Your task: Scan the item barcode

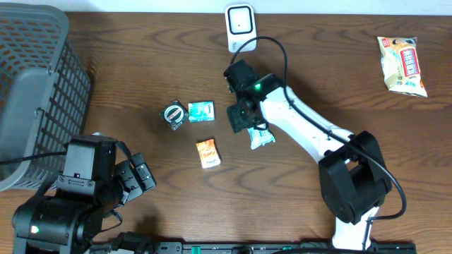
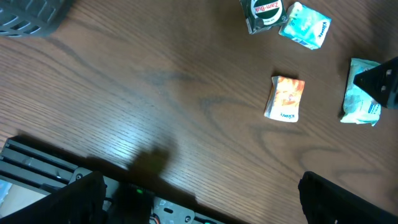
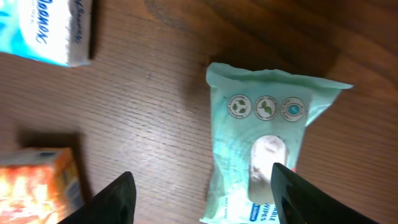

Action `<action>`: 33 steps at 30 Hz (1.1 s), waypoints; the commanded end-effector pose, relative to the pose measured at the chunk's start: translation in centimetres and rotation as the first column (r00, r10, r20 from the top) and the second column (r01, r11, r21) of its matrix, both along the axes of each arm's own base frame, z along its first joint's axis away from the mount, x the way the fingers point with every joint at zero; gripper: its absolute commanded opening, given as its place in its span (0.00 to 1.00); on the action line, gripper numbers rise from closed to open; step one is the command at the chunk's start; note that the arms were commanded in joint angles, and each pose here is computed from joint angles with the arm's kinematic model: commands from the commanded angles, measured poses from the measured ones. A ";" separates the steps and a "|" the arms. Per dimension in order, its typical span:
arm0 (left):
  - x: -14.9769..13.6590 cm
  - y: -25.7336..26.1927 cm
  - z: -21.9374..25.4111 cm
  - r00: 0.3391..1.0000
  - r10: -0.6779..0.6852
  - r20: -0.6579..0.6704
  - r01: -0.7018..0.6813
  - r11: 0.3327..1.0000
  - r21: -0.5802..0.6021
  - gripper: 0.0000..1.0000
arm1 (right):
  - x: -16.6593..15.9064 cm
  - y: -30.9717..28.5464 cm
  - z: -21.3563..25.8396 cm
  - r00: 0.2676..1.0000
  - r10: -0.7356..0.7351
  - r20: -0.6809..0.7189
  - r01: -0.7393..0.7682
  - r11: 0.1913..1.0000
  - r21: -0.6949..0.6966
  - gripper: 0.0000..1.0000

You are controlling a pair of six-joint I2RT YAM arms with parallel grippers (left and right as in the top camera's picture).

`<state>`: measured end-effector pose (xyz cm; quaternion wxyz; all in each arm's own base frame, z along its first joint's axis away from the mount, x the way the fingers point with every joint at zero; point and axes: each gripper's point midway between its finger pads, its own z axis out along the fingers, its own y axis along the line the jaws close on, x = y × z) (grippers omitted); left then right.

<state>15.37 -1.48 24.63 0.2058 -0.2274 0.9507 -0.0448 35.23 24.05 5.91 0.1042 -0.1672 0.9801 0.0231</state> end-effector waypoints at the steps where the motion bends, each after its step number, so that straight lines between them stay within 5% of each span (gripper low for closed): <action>1: -0.1 0.1 0.0 1.000 0.006 -0.002 -0.006 1.000 0.004 0.98 | 0.1 -1.5 0.1 0.997 0.024 0.075 -0.014 0.991 -0.132 0.65; 11: -0.1 0.1 0.0 1.000 0.006 -0.002 -0.006 1.000 0.003 0.98 | -1.6 -2.0 -3.9 0.998 0.037 0.054 -0.029 0.990 -0.135 0.67; 24: -0.1 0.1 0.0 1.000 0.006 -0.002 -0.006 1.000 0.004 0.97 | -2.1 -1.7 -4.7 0.998 0.041 0.038 -0.037 0.994 -0.107 0.49; 30: -0.1 0.1 0.0 1.000 0.006 -0.002 -0.006 1.000 0.004 0.98 | -2.1 -2.3 -5.5 0.998 0.038 0.053 -0.031 0.992 -0.126 0.57; 33: -0.1 0.1 0.0 1.000 0.006 -0.002 -0.006 1.000 0.003 0.98 | -2.5 -2.4 -6.2 0.998 0.037 0.046 -0.031 0.992 -0.120 0.42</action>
